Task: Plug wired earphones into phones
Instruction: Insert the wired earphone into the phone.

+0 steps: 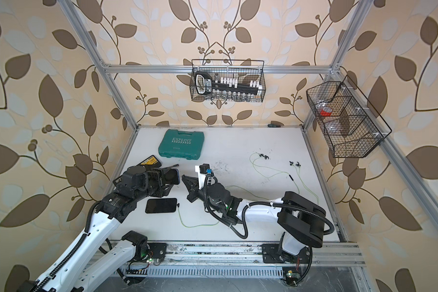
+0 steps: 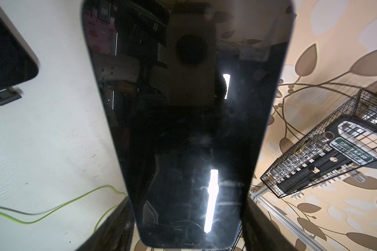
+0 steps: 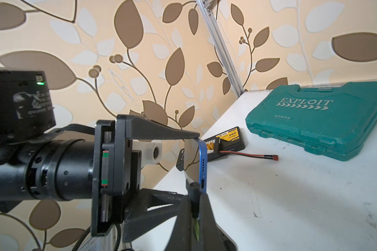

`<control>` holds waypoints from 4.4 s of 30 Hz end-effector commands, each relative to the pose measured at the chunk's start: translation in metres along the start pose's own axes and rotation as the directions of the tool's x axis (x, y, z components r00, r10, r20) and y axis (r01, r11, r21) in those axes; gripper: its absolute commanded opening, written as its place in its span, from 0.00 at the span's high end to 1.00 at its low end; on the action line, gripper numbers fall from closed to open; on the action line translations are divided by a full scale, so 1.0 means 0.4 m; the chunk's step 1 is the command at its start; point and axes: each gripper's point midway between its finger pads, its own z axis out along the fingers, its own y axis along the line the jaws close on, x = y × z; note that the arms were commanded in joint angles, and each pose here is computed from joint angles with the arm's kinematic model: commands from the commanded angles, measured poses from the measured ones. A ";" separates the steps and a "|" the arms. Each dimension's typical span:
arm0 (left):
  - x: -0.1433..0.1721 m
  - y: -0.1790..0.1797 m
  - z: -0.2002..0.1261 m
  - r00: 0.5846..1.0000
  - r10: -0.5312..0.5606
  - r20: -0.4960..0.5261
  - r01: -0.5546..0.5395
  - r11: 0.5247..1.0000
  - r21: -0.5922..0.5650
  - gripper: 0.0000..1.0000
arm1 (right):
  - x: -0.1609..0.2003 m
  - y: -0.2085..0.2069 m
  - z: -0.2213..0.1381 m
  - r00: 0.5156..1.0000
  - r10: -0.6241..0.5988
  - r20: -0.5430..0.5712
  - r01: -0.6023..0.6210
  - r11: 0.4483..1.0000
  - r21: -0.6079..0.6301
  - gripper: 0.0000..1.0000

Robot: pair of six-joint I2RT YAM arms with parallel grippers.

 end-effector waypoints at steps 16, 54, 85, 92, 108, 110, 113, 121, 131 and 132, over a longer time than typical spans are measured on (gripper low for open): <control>0.012 -0.060 -0.027 1.000 0.012 -0.008 -0.012 0.995 0.095 0.29 | 0.017 -0.002 0.028 1.000 0.001 -0.015 0.000 1.000 0.024 1.00; 0.005 -0.047 -0.014 1.000 0.024 0.007 -0.025 0.998 0.055 0.29 | 0.086 0.003 0.084 0.982 -0.158 -0.108 0.173 0.974 0.149 1.00; 0.000 -0.004 0.020 0.998 0.058 0.024 -0.058 0.998 -0.012 0.29 | 0.147 0.057 0.133 0.953 -0.097 -0.286 0.111 0.993 0.034 0.98; -0.048 0.027 0.028 0.991 0.066 0.116 -0.060 0.997 -0.056 0.29 | 0.117 0.035 0.106 0.956 -0.041 -0.290 0.059 0.997 0.053 0.84; -0.078 0.040 0.034 0.981 0.078 0.177 -0.064 0.995 -0.080 0.29 | 0.053 -0.028 0.051 0.932 0.151 -0.329 -0.132 0.988 0.080 0.53; -0.076 0.039 0.035 0.982 0.080 0.171 -0.067 0.995 -0.080 0.29 | 0.046 -0.027 0.050 0.933 0.156 -0.325 -0.141 0.988 0.071 0.55; -0.072 0.038 0.036 0.983 0.078 0.164 -0.066 0.995 -0.080 0.29 | 0.050 -0.025 0.055 0.927 0.165 -0.336 -0.152 0.986 0.064 0.63; -0.067 0.036 0.033 0.985 0.072 0.154 -0.061 0.996 -0.071 0.29 | 0.095 -0.035 0.057 0.907 0.191 -0.375 -0.177 0.982 0.071 0.67; -0.044 0.030 0.037 0.993 0.061 0.104 -0.056 0.997 -0.058 0.30 | 0.131 -0.053 0.066 0.894 0.197 -0.402 -0.175 0.980 0.091 0.75; -0.044 0.029 0.036 0.993 0.062 0.104 -0.056 0.997 -0.057 0.30 | 0.133 -0.053 0.067 0.894 0.197 -0.403 -0.175 0.980 0.090 0.75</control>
